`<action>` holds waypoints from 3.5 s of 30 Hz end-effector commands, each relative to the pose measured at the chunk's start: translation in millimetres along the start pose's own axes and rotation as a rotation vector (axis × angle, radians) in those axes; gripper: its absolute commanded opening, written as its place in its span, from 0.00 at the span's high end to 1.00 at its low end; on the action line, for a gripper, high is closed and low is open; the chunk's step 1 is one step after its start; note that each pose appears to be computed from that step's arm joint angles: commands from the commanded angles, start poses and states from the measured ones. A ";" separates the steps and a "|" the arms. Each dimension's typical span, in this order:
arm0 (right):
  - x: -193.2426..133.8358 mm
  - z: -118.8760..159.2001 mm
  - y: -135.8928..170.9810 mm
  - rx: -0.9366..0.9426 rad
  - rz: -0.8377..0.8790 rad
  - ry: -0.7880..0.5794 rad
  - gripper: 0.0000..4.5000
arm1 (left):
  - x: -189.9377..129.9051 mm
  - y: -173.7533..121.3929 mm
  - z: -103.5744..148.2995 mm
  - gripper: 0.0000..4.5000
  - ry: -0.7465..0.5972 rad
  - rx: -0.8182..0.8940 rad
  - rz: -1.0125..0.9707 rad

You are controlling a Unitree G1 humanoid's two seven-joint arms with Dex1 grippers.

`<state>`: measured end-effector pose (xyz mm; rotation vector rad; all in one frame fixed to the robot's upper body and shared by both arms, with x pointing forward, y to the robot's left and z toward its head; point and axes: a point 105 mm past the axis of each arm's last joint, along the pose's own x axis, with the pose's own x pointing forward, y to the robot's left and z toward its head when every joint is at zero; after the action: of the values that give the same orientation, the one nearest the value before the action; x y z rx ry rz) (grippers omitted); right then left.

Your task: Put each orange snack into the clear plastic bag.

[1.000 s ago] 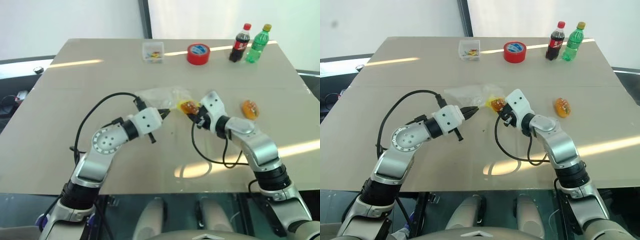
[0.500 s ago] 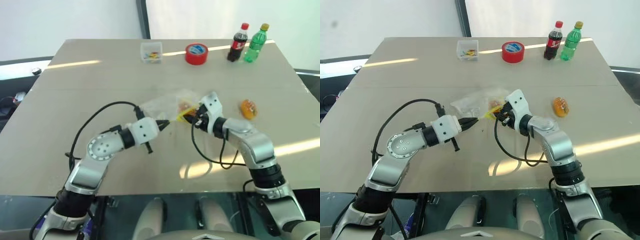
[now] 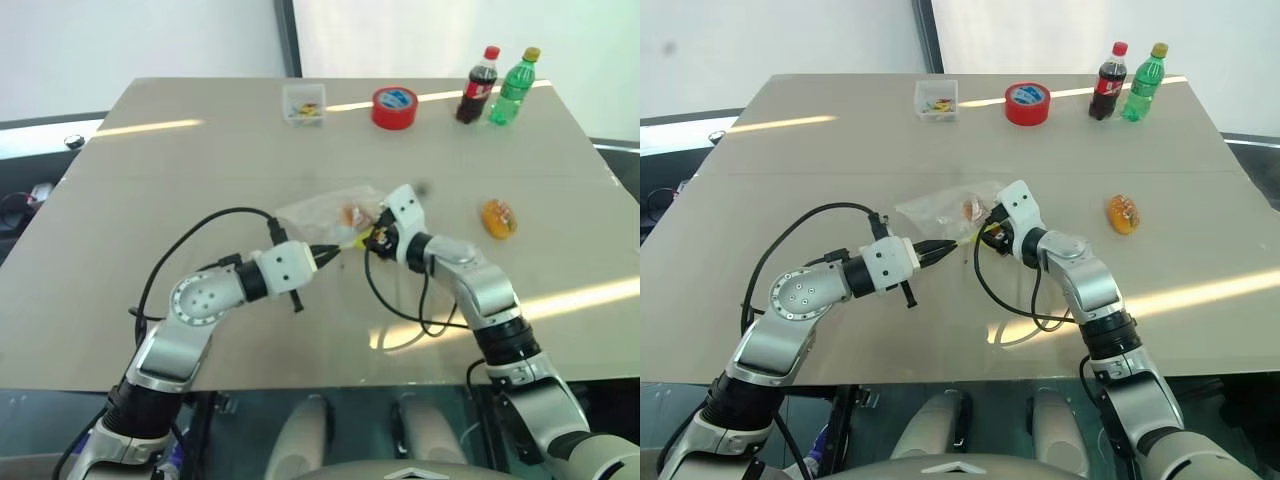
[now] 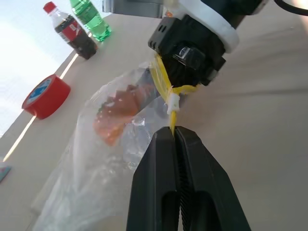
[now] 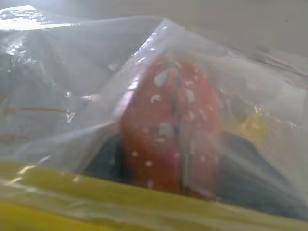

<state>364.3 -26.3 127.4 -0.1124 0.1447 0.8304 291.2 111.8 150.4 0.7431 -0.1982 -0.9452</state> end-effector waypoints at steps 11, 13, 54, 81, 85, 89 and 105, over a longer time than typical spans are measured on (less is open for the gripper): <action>-93.6 37.1 -58.8 -0.150 -0.247 -0.075 0.01 | -1.4 36.2 -19.1 1.00 0.091 -0.078 0.227; -110.8 28.2 -93.7 -0.200 -0.442 -0.016 0.01 | -0.5 37.4 -18.9 1.00 0.090 -0.079 0.229; -47.0 8.9 -7.3 -0.180 -0.095 0.020 0.77 | 1.4 30.5 -5.7 1.00 0.054 -0.037 0.205; 16.4 18.8 -3.5 0.260 -0.091 -0.095 0.77 | -9.6 -2.5 -0.8 1.00 0.007 -0.028 0.022; 16.9 13.9 21.1 0.139 0.071 -0.071 0.77 | -9.5 0.0 -0.5 1.00 0.007 -0.019 0.041; 15.5 16.2 24.1 0.107 0.099 -0.085 0.77 | -10.1 1.7 -1.7 1.00 0.012 -0.021 0.060; 19.9 17.0 -9.4 -0.073 -0.124 -0.118 0.17 | -10.4 9.7 -3.4 1.00 -0.004 -0.118 0.139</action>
<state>389.9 -17.1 118.0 -0.0983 0.1071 0.6969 292.4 124.4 139.1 0.6462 -0.1412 -0.8563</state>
